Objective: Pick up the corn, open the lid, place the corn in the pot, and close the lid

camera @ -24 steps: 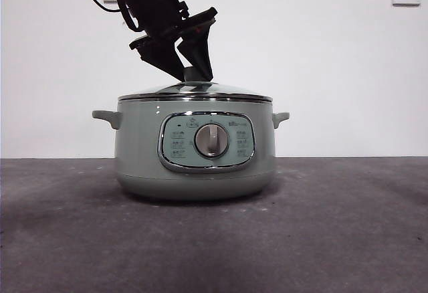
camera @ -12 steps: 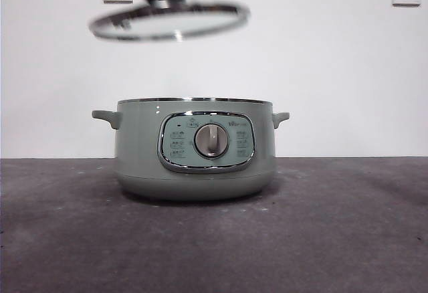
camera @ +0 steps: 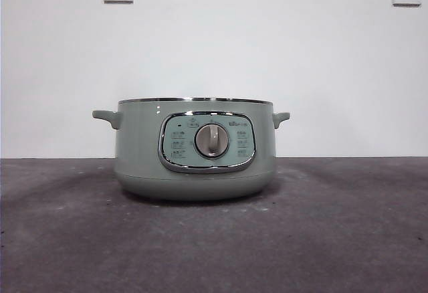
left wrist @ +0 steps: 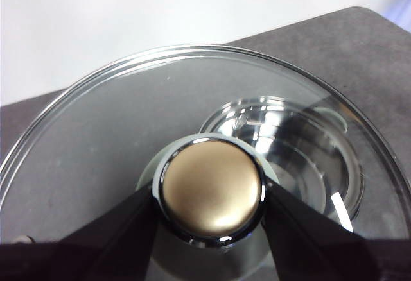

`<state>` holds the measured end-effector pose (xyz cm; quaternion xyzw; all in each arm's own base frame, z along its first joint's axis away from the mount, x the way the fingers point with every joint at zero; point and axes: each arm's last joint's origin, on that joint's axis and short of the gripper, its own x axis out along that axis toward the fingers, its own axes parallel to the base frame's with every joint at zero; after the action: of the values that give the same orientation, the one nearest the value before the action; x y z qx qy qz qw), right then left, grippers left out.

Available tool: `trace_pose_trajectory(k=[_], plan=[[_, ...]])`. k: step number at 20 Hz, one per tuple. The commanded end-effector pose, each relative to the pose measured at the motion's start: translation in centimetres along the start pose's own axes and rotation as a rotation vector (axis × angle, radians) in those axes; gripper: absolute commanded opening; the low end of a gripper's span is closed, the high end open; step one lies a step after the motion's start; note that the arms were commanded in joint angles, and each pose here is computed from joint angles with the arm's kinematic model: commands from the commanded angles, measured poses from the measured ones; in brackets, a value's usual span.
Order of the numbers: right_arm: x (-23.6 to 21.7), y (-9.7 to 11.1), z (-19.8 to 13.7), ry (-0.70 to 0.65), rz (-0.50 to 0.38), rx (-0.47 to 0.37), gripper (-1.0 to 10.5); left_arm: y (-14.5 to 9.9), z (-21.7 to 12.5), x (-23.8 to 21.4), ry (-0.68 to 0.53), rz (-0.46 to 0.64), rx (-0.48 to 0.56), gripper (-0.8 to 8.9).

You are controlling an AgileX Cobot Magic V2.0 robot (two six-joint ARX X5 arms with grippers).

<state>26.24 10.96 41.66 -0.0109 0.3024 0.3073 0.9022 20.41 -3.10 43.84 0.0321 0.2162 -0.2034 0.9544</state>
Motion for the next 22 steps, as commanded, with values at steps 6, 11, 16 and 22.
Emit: trace_pose_trajectory(k=[6, 11, 16, 22], plan=[[12.4, 2.7, 5.2, 0.156, 0.092, -0.06, -0.1, -0.9, -7.2, -3.1, -0.049, -0.018, -0.041, -0.08], [21.2, 3.4, 3.5, 0.303, 0.05, -0.084, -0.1, -2.0, -7.9, -6.0, -0.121, -0.008, -0.014, -0.08], [26.9, 3.1, -0.1, 0.437, 0.01, -0.097, -0.1, -2.5, -8.5, -7.0, -0.106, -0.01, -0.019, -0.08], [29.6, 2.5, -3.0, 0.573, -0.052, -0.133, -0.1, -2.6, -8.6, -7.0, -0.109, -0.039, -0.019, -0.08]])
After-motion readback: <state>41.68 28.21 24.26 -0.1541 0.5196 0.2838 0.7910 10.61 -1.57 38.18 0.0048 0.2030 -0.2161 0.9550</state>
